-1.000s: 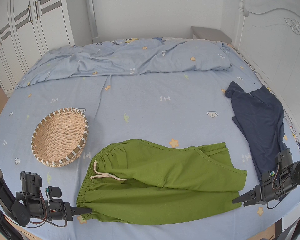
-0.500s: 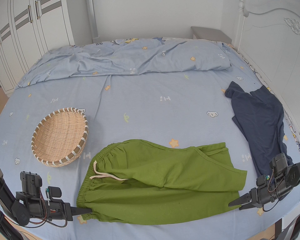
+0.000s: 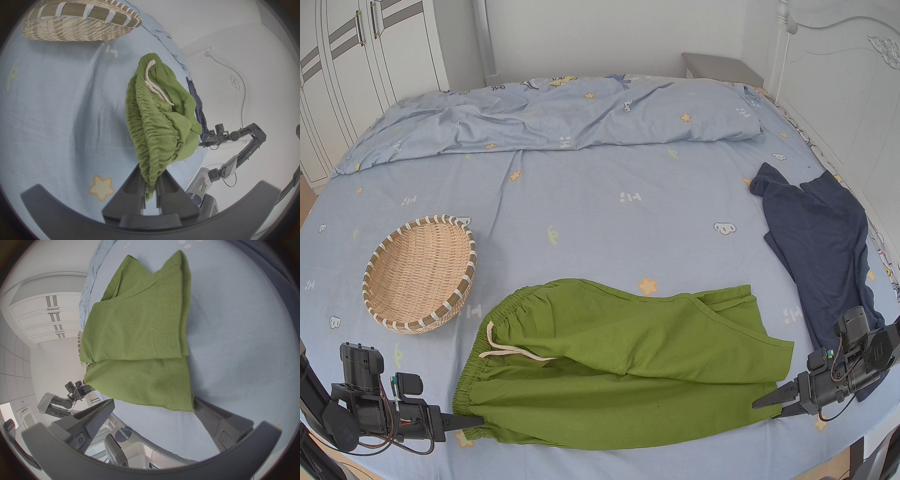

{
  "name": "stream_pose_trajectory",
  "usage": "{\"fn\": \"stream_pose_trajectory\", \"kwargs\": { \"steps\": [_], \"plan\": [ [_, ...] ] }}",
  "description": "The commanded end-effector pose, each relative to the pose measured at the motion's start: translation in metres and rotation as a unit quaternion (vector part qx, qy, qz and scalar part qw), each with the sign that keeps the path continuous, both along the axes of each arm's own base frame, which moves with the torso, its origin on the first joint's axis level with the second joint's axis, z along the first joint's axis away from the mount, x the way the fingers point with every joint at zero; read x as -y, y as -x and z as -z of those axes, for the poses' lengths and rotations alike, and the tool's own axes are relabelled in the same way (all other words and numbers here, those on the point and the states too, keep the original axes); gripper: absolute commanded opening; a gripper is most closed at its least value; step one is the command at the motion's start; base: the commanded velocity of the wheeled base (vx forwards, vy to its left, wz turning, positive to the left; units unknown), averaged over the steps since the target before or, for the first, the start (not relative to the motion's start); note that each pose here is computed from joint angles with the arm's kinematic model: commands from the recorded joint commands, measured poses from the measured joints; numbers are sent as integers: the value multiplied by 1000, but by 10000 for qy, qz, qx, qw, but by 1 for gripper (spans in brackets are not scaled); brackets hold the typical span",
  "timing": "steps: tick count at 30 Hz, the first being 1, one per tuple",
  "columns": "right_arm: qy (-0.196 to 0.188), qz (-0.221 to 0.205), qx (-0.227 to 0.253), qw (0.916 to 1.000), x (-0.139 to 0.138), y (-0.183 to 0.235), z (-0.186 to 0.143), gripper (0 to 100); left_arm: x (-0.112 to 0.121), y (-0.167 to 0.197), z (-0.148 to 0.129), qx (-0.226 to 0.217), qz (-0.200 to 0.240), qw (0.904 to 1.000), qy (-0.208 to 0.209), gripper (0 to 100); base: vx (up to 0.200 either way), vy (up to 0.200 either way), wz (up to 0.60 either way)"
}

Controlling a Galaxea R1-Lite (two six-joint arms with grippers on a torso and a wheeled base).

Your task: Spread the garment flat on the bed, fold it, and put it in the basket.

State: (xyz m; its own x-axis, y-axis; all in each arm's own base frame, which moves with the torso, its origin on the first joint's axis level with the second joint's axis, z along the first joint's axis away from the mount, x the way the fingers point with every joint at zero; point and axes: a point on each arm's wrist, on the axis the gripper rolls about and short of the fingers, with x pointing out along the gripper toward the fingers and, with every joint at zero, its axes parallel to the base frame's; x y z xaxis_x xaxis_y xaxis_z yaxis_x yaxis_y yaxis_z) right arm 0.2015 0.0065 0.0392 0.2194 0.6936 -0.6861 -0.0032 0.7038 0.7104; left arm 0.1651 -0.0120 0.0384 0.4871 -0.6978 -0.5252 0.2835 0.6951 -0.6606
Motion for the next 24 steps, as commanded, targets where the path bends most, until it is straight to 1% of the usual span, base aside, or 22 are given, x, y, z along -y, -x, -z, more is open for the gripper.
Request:
{"fn": "stream_pose_trajectory", "kwargs": {
  "steps": [1,10,13,14,24],
  "plan": [
    [-9,37,-51,10000,2,-2,2,100,0,4,3,-109,-12,9999,4,0,0,0,0],
    [-21,280,-96,9996,12,-3,4,100,0,4,3,-110,-17,9999,-2,0,0,0,0],
    [-20,288,-89,9995,12,-3,4,100,0,4,3,-104,-13,9999,-5,0,0,0,0],
    [-20,288,-89,9995,12,-3,4,0,0,4,3,-104,-13,9999,-5,0,0,0,0],
    [-26,281,-90,9996,12,-3,4,0,0,4,3,-117,-17,9999,-2,0,0,0,0]
  ]
}}
